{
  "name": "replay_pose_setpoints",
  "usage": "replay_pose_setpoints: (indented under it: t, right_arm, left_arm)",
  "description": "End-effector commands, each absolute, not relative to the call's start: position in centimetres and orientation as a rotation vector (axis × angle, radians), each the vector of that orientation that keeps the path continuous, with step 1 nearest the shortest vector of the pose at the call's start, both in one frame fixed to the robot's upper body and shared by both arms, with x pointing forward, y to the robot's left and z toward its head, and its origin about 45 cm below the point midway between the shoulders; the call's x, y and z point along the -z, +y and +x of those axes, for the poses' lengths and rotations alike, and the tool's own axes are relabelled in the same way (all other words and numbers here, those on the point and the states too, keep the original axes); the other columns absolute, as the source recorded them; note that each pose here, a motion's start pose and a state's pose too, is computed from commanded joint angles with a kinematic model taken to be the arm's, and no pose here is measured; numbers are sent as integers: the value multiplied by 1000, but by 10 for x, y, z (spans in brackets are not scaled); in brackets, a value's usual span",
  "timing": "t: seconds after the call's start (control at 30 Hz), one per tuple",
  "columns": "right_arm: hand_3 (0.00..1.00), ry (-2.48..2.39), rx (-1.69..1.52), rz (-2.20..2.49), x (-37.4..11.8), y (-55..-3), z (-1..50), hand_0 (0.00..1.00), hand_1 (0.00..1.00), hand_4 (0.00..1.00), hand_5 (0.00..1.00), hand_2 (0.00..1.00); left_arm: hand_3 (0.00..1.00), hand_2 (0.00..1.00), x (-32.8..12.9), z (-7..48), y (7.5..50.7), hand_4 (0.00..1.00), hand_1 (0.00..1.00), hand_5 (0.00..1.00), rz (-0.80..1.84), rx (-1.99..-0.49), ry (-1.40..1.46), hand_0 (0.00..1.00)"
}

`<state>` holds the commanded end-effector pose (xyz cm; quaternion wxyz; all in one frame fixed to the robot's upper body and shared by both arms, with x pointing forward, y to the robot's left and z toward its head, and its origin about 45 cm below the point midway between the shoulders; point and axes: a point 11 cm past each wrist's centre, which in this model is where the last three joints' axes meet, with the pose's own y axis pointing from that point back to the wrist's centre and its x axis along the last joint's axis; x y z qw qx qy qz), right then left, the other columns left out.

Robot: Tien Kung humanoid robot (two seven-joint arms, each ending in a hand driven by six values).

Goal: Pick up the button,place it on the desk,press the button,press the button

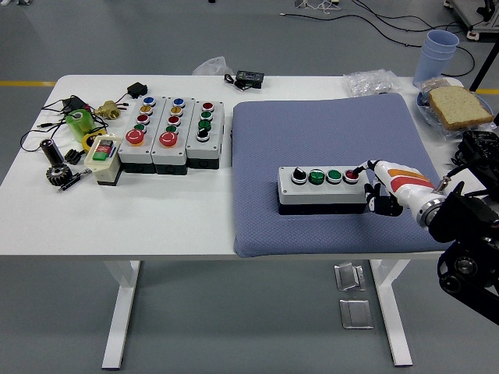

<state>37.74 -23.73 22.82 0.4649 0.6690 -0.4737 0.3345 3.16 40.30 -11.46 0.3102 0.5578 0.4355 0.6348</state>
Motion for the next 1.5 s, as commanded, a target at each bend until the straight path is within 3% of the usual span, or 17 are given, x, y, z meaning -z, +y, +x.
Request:
replay_pose_setpoints:
  t: [1.03, 1.5]
  right_arm:
    - [738, -1111, -789, 1642, -213, -234, 372, 130, 2, 366, 2, 235]
    - [737, -1240, -880, 1722, -252, -204, 381, 132, 2, 371, 2, 236]
  left_arm:
    - [417, 418, 114, 36, 403, 257, 421, 481, 1461, -1687, 1149, 533]
    - [417, 418, 114, 38, 403, 257, 421, 480, 1455, -1691, 1150, 533]
